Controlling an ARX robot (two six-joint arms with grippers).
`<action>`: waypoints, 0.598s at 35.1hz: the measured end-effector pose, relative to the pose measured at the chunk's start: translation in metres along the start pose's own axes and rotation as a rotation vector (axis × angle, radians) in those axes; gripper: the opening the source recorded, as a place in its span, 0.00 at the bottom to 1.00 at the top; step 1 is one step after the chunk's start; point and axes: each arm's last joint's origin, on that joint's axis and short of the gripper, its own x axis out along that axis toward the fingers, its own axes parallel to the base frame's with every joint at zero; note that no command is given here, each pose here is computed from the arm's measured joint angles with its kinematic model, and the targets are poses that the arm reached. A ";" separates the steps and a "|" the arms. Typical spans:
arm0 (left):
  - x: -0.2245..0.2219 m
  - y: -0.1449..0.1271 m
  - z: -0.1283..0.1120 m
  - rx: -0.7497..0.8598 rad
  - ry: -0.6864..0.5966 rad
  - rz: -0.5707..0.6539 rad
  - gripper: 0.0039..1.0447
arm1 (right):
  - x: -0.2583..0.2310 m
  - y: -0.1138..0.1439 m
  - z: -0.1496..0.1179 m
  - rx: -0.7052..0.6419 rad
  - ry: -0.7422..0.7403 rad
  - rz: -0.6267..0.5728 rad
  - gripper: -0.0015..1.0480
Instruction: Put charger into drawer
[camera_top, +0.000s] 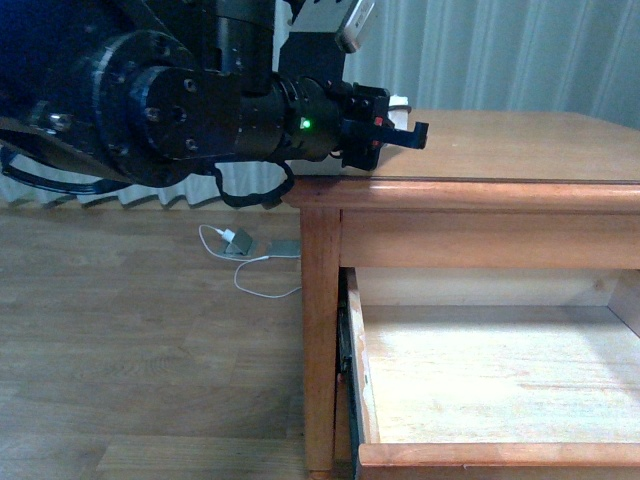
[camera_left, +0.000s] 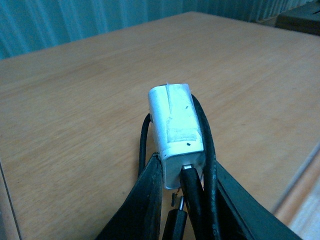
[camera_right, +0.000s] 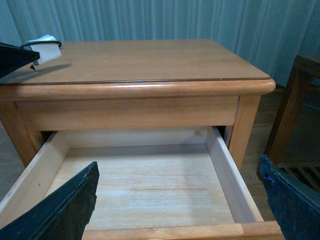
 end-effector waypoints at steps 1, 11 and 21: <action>-0.006 -0.003 0.003 0.003 -0.011 -0.020 0.20 | 0.000 0.000 0.000 0.000 0.000 0.000 0.91; -0.053 -0.048 0.015 0.026 -0.068 -0.278 0.20 | 0.000 0.000 0.000 0.000 0.000 0.000 0.91; -0.056 -0.077 -0.005 0.050 -0.001 -0.396 0.20 | 0.000 0.000 0.000 0.000 0.000 0.000 0.91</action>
